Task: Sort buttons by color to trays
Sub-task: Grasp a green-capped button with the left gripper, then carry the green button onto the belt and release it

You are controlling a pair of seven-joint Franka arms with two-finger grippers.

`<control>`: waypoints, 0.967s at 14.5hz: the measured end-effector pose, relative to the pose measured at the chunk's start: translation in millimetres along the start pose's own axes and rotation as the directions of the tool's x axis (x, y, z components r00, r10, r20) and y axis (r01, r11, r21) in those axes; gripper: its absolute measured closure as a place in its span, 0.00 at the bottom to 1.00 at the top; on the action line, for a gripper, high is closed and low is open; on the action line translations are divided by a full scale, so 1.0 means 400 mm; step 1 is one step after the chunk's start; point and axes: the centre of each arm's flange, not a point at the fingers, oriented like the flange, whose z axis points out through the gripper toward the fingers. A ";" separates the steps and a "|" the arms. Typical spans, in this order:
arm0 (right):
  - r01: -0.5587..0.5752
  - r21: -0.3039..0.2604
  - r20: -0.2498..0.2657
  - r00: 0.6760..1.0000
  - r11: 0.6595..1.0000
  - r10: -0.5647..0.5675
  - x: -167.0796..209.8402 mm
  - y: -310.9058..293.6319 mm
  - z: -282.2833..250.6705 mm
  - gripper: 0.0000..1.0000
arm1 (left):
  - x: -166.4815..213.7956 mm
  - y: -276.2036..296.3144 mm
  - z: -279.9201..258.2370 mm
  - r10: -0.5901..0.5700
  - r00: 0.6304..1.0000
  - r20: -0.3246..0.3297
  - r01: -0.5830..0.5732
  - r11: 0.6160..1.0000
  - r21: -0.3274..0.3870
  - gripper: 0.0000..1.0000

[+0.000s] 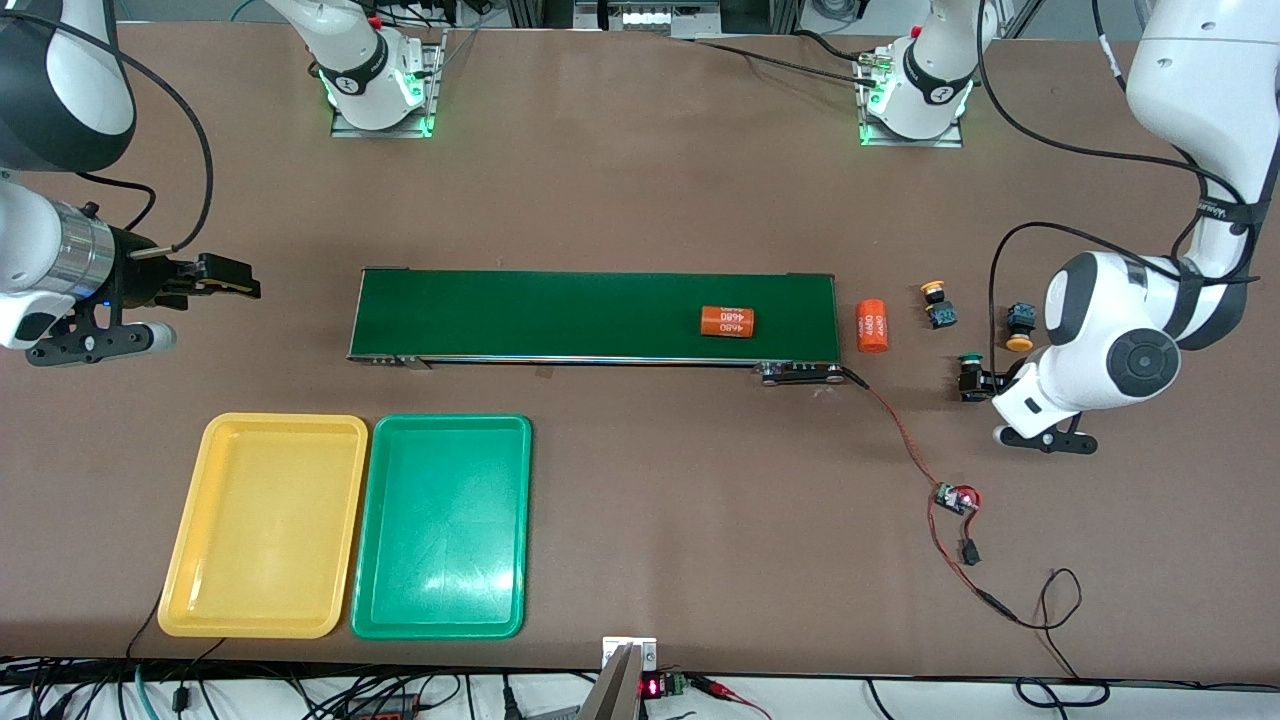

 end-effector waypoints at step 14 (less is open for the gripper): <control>0.016 -0.002 0.003 1.000 1.000 -0.016 0.001 -0.019 0.003 0.00 | -0.043 0.016 0.149 -0.090 0.992 0.090 0.093 0.995 -0.029 0.32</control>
